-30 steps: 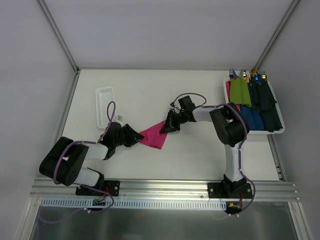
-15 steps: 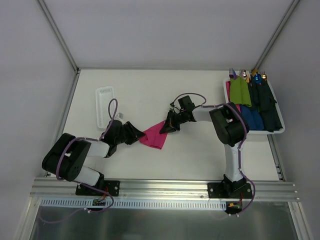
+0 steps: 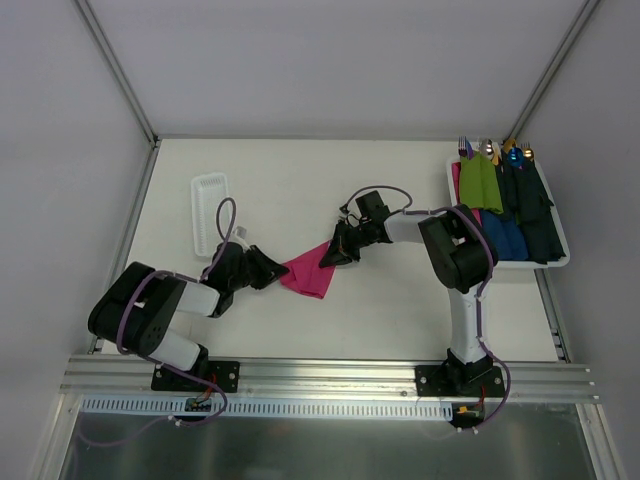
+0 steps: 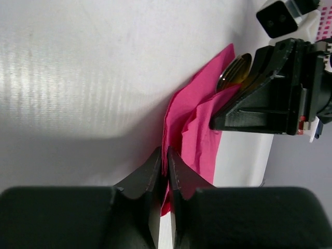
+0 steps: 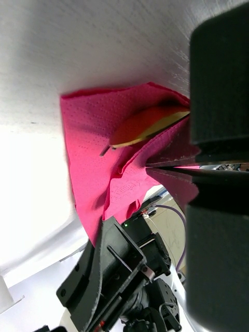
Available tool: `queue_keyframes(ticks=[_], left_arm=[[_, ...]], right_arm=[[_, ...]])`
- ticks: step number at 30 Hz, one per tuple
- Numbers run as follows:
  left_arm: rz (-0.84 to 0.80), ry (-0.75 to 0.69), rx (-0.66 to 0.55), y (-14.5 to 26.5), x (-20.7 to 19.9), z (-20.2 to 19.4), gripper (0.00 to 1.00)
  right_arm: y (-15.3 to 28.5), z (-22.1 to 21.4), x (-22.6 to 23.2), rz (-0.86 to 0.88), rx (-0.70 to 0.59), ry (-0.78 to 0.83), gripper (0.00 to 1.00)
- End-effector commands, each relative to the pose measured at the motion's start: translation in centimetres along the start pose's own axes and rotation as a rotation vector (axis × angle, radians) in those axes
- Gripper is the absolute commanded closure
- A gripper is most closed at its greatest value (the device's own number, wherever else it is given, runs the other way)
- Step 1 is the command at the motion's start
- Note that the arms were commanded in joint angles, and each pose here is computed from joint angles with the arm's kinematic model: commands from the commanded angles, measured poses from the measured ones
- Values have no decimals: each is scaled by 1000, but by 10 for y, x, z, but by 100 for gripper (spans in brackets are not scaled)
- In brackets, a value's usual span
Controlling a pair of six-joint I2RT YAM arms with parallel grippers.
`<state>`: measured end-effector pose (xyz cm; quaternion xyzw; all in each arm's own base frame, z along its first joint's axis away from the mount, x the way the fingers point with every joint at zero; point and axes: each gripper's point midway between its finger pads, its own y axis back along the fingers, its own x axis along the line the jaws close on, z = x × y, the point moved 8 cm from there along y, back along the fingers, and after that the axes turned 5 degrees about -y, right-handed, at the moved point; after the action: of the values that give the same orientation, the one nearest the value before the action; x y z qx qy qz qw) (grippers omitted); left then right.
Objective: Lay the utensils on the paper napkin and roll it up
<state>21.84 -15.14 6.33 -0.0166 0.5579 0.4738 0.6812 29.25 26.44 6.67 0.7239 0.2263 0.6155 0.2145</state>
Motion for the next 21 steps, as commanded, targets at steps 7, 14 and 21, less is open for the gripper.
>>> queue_keyframes(ticks=[7,14,21], left_arm=[[-193,-76,44,-4,-52,11,100],[-276,-86,113,-20,-79,-5,100],[-331,-34,158,-35,-88,-23,100]], right_arm=[[-12,-4,-43,-199,-23,-47,97],[-12,-4,-43,-206,-27,-43,99],[-13,-4,-44,-214,-27,-47,100]])
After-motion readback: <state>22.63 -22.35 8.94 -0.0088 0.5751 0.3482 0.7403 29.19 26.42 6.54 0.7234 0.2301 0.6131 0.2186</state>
